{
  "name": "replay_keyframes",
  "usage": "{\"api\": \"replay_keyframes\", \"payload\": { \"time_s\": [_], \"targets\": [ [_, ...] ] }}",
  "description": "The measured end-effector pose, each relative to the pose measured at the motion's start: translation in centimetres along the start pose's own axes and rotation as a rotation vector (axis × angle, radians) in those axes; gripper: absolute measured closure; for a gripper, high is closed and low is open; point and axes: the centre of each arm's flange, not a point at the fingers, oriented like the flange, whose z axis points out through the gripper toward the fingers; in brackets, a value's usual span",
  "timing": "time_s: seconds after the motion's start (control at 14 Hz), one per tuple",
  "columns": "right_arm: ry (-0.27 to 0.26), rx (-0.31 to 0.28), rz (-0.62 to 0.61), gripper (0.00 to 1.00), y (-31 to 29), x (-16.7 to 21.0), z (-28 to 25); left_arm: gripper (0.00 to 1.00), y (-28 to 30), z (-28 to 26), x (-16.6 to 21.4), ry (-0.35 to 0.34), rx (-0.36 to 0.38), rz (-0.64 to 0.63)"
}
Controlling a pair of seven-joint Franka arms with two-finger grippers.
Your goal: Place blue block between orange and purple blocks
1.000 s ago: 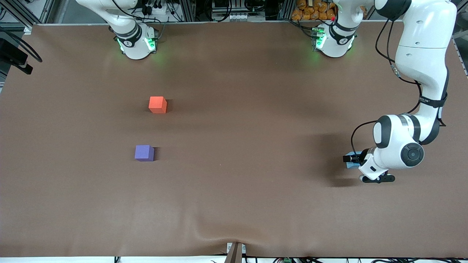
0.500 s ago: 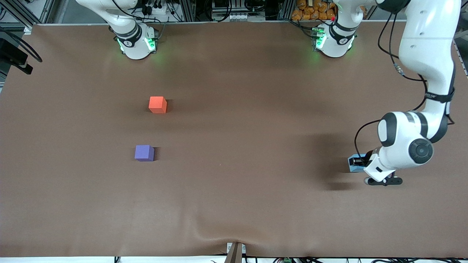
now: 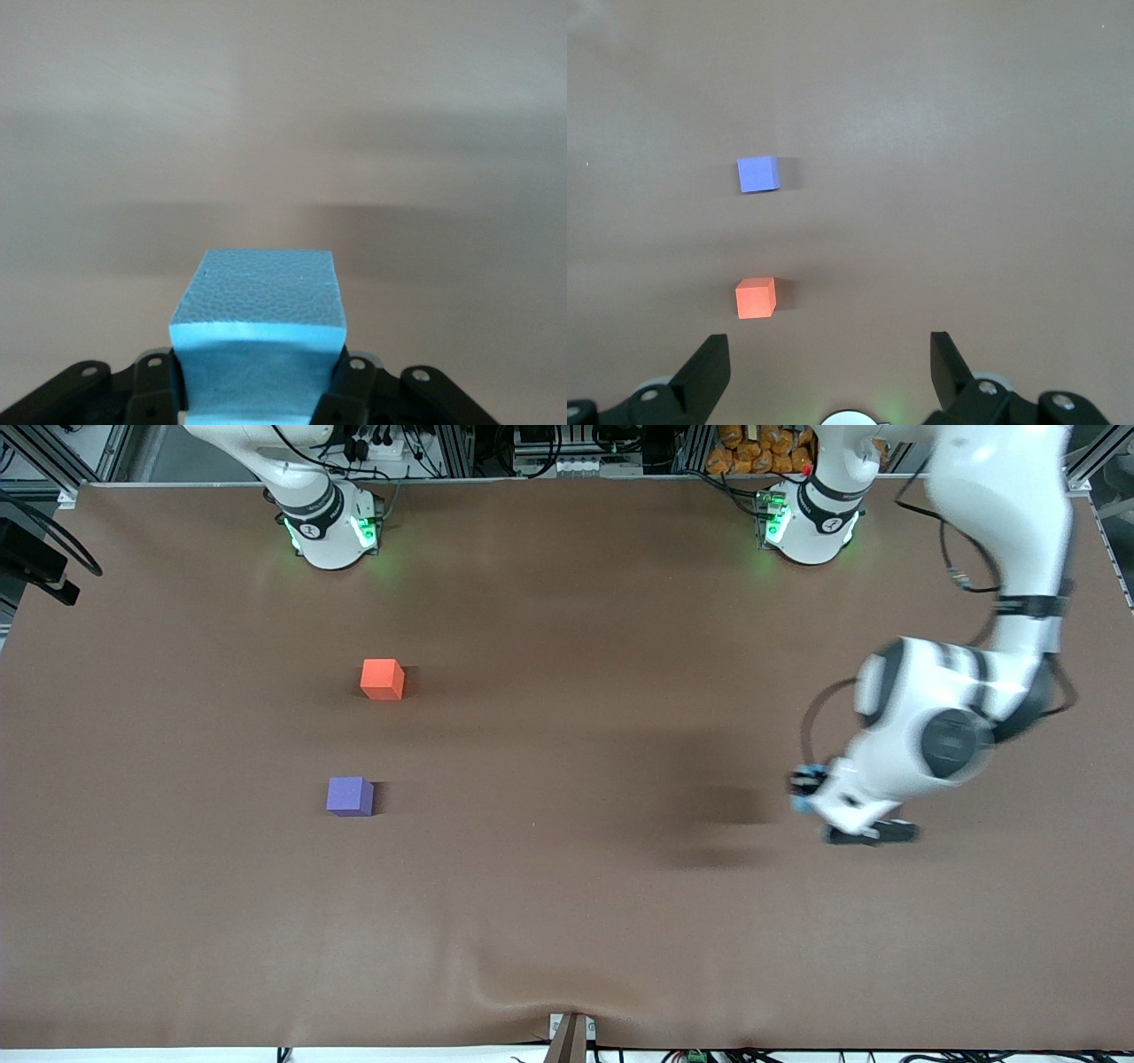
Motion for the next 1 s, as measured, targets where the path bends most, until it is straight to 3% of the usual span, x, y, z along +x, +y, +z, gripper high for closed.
{"api": "replay_keyframes", "payload": {
  "time_s": [0.29, 0.57, 0.93, 1.0],
  "targets": [
    [-0.001, 0.000, 0.001, 0.00, 0.1, 0.0, 0.0, 0.46, 15.7, 2.5, -7.6, -0.013, 0.029, -0.011],
    [-0.003, 0.000, 0.002, 0.00, 0.1, 0.0, 0.1, 0.46, 27.4, 8.5, -13.5, -0.038, 0.045, 0.009],
    [-0.016, 0.002, -0.011, 0.00, -0.5, 0.6, 0.8, 0.44, 33.3, 13.4, -16.3, -0.015, 0.013, 0.065],
    [-0.036, 0.002, -0.025, 0.00, -1.3, 1.1, 1.7, 0.37, 33.7, 14.3, -16.7, -0.017, 0.017, 0.073]
  ]
}}
